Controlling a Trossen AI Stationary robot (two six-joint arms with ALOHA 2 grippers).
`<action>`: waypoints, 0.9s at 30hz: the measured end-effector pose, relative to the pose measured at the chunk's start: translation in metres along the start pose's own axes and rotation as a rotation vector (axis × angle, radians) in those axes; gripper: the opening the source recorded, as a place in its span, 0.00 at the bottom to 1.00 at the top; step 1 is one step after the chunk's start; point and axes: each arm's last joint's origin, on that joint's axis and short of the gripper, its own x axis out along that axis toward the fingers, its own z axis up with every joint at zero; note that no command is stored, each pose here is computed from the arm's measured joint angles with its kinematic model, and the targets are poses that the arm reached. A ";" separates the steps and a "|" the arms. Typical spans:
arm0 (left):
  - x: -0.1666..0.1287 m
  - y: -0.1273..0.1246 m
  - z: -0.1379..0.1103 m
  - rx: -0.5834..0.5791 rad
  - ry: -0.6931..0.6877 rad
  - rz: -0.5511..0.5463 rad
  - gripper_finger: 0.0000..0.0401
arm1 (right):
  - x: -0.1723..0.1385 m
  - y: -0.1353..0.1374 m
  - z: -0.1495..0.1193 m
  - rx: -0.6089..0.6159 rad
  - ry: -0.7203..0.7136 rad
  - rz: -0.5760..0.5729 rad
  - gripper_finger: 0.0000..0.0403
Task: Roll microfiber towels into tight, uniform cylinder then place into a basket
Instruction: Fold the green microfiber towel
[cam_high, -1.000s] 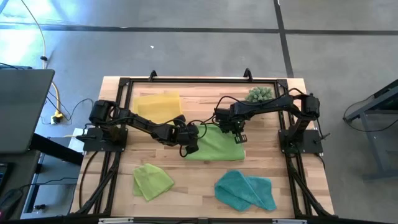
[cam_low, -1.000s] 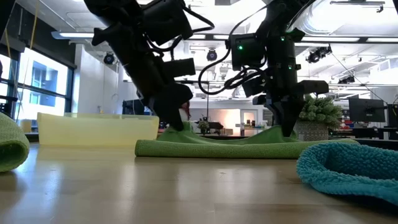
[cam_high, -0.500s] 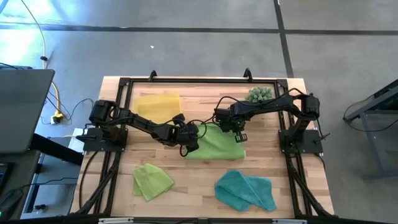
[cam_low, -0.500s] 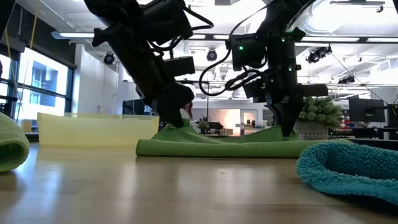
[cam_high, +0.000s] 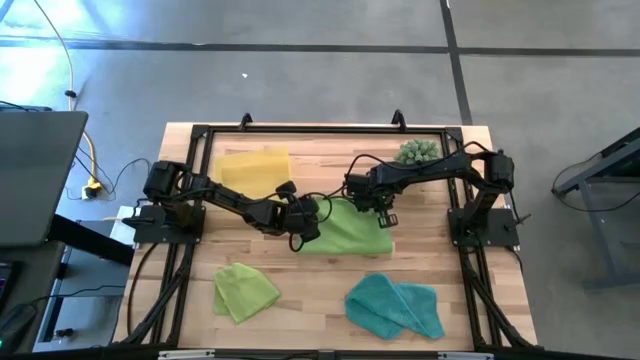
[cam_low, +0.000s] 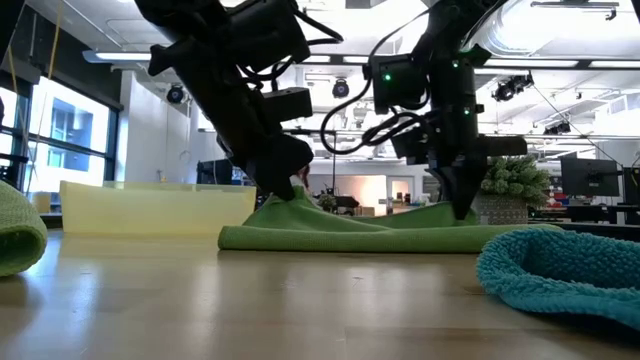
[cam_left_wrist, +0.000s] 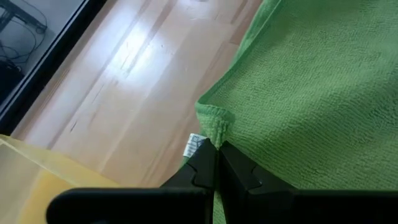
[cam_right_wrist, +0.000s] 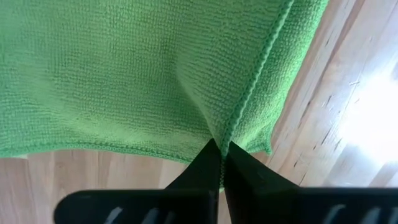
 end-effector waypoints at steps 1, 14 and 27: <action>0.000 0.000 0.000 0.000 0.000 0.000 0.00 | 0.000 0.000 0.000 -0.004 0.003 0.001 0.02; 0.000 0.000 0.000 0.003 -0.002 0.012 0.24 | -0.007 -0.003 -0.010 0.096 0.168 -0.172 0.35; -0.012 -0.004 0.018 0.019 0.082 -0.205 0.33 | -0.023 -0.009 -0.010 0.202 0.064 -0.199 0.32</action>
